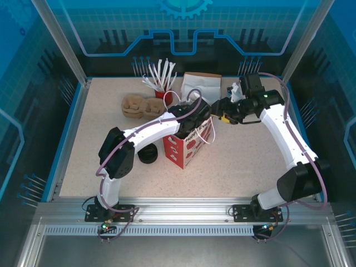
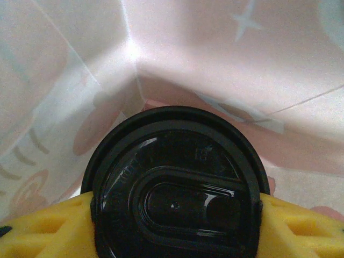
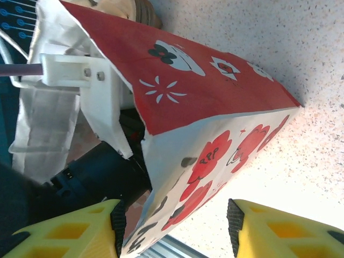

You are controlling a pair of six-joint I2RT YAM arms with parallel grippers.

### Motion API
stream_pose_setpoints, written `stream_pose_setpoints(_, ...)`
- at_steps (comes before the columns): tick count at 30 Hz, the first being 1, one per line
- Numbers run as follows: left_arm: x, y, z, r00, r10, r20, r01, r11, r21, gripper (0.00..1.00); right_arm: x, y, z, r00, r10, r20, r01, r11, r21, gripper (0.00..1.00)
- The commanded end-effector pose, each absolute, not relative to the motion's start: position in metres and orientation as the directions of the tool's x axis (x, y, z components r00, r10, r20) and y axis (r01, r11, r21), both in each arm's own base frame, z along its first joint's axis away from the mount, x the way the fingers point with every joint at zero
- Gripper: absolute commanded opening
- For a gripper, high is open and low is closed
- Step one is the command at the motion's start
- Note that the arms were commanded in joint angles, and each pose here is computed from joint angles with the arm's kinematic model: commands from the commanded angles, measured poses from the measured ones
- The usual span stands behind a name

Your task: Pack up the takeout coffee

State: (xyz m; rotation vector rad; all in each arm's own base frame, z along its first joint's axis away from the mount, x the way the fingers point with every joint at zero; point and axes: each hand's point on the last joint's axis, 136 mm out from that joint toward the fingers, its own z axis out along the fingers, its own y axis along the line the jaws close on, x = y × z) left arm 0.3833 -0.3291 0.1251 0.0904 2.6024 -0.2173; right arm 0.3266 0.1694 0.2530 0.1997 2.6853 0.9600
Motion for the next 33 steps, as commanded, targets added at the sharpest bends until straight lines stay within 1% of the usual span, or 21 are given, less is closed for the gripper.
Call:
stream_pose_setpoints(1,0.335,-0.315,0.031,-0.969,0.099,-0.227,0.112,0.993,-0.046,0.57,0.320,0.179,0.254,-0.961,0.202,-0.188,0.040,0.777,0.629,0.55)
stream_pose_setpoints(7,0.339,-0.319,0.036,-0.967,0.095,-0.237,0.111,0.992,-0.054,0.57,0.317,0.181,0.244,-0.970,0.189,-0.153,0.057,0.789,0.612,0.53)
stream_pose_setpoints(11,0.343,-0.321,0.044,-0.965,0.089,-0.246,0.107,0.992,-0.062,0.58,0.315,0.180,0.243,-0.973,0.173,-0.150,0.050,0.799,0.600,0.46)
stream_pose_setpoints(16,0.350,-0.326,0.063,-0.959,0.078,-0.271,0.102,0.992,-0.074,0.65,0.312,0.178,0.244,-0.976,0.148,-0.159,0.027,0.807,0.589,0.33)
stream_pose_setpoints(19,0.357,-0.329,0.077,-0.954,0.069,-0.292,0.097,0.992,-0.085,0.72,0.310,0.177,0.244,-0.977,0.135,-0.165,0.015,0.815,0.580,0.31)
stream_pose_setpoints(24,0.365,-0.331,0.102,-0.945,0.055,-0.322,0.090,0.991,-0.096,0.80,0.307,0.176,0.246,-0.978,0.113,-0.178,-0.010,0.819,0.574,0.22)
stream_pose_setpoints(28,0.367,-0.333,0.119,-0.940,0.032,-0.340,0.076,0.990,-0.117,0.83,0.306,0.175,0.247,-0.978,0.094,-0.187,-0.029,0.825,0.564,0.17)
stream_pose_setpoints(33,0.366,-0.331,0.136,-0.934,-0.002,-0.358,0.052,0.989,-0.141,0.86,0.305,0.173,0.250,-0.976,0.079,-0.203,-0.048,0.830,0.555,0.14)
